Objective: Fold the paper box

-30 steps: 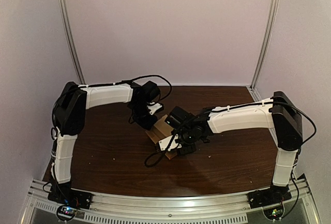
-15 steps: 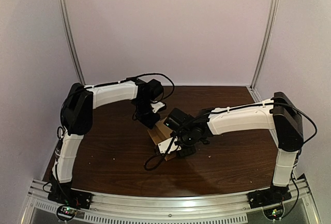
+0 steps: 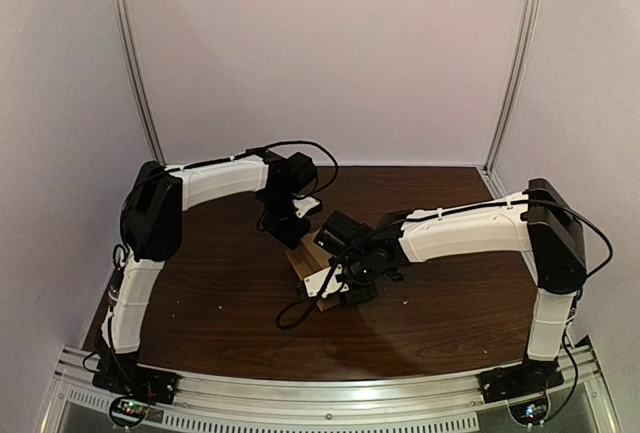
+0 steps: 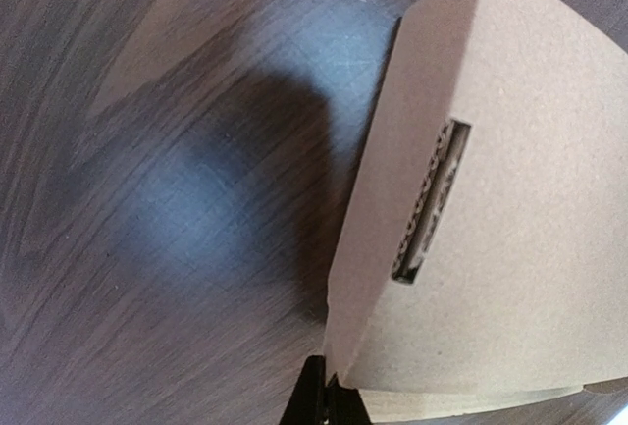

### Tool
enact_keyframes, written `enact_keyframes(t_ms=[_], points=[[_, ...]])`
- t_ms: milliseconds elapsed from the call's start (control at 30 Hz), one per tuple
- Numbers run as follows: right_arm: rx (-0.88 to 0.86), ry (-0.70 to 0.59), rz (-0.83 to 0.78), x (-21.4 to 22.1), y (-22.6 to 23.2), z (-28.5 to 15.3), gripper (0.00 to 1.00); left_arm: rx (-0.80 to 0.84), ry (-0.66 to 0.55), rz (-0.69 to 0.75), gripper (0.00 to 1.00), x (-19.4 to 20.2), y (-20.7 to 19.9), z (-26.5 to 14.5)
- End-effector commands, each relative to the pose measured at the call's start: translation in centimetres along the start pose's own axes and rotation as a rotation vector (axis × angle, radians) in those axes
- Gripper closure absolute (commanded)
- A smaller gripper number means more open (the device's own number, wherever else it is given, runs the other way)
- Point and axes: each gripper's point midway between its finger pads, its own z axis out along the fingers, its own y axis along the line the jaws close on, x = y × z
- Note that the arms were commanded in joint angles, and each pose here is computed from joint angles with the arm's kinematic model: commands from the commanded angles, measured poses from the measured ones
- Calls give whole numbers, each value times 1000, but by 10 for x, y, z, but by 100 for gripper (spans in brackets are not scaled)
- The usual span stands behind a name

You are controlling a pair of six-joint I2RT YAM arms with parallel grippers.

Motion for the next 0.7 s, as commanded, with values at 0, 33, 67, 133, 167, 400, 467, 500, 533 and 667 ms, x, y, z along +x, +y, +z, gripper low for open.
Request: enact_keyframes(t_ms=[0,33,67,133,167,400,467,500,533,667], points=[[-124,100,39,20,35,21,40,88,34,-14,100,5,-24,4],[-121,104,45,21,35,20,40,86,36,-14,100,5,-24,3],[-120,105,47,21,35,20,40,84,39,-15,100,6,-23,4],[-120,106,50,21,36,19,41,79,38,-14,100,6,-22,3],[-119,105,54,22,36,19,41,78,39,-13,100,6,-22,3],[-86,99,61,20,28,8,41,77,34,-2,100,5,-22,5],[-65,99,63,19,23,1,41,75,31,0,100,5,-22,4],[-52,97,65,18,20,-1,40,74,31,-1,100,5,-21,5],[-39,95,72,18,16,-4,40,74,30,-2,100,4,-22,5],[-36,78,120,19,8,-13,38,77,25,-3,100,3,-22,5]])
